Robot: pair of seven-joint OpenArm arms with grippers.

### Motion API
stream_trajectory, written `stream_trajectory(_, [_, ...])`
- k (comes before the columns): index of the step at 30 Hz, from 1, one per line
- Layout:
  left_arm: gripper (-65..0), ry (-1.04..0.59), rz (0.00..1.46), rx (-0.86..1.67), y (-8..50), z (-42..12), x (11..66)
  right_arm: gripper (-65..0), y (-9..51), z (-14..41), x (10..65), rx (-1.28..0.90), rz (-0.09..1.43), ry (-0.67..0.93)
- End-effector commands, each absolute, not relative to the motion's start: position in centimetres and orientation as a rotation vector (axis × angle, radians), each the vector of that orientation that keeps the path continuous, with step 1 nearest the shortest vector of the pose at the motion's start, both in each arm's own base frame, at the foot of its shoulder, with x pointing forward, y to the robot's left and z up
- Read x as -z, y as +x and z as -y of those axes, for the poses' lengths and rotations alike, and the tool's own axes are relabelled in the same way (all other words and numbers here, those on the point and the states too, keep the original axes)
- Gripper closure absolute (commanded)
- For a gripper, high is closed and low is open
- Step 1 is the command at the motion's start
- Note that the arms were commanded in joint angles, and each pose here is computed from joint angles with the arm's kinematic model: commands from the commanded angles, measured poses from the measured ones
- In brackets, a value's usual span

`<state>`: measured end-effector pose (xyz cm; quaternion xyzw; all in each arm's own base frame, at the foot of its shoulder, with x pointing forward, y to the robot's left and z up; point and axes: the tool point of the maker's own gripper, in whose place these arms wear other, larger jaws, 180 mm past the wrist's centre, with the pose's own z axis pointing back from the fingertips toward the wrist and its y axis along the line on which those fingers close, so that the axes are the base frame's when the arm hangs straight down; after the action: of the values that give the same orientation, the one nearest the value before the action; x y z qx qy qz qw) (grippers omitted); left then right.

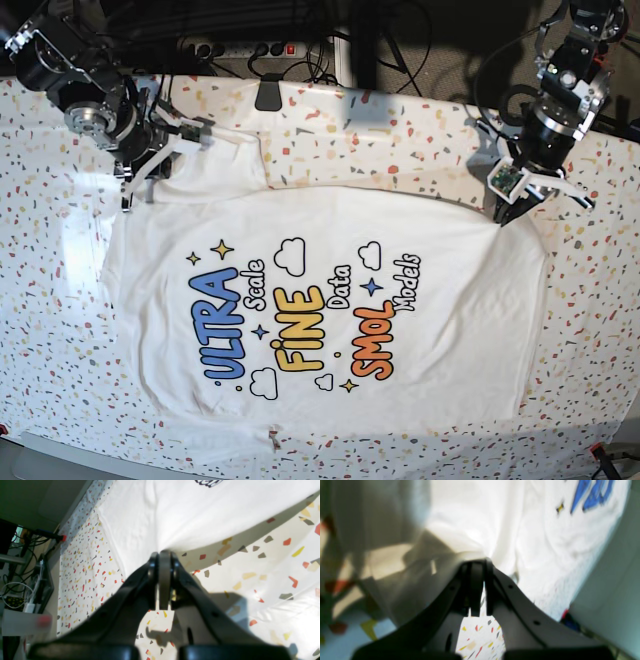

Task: Fold the T-shirt properly
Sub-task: 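Pull the shoulder edges away from the hem with both grippers, then lower the shoulder edges and fold the sleeve inward with the left gripper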

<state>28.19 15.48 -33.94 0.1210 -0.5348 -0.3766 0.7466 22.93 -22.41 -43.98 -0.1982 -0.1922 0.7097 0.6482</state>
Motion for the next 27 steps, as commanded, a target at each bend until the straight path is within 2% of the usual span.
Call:
stream_trajectory(1, [0.0, 0.289, 1.22, 0.829, 28.8, -15.6, 32.6, 0.0, 23.3, 24.2, 43.5, -1.564, 0.395, -0.509])
stream_trajectory(3, [0.0, 0.289, 1.22, 0.828, 28.8, -15.6, 32.6, 0.0, 24.2, 24.8, 42.5, -1.463, 0.436, -0.557])
stream_trajectory(7, [0.0, 0.287, 1.196, 0.815, 28.6, -15.9, 33.0, 0.0, 23.4, 23.2, 40.6, -1.403, 0.528, -0.443])
stream_trajectory(10, [0.0, 0.291, 1.151, 0.794, 28.4, -16.4, 33.6, 0.0, 22.5, 22.9, 39.5, -1.447, 0.535, -0.473])
stream_trajectory(16, [0.0, 0.294, 1.105, 0.799, 27.4, -16.9, 34.5, 0.0, 20.0, 22.1, 38.2, -1.408, 0.551, -0.435])
stream_trajectory(27, [0.0, 0.288, 0.953, 0.927, 22.1, -19.0, 36.8, 0.0, 15.0, 23.1, 36.1, -1.314, 0.542, -0.402])
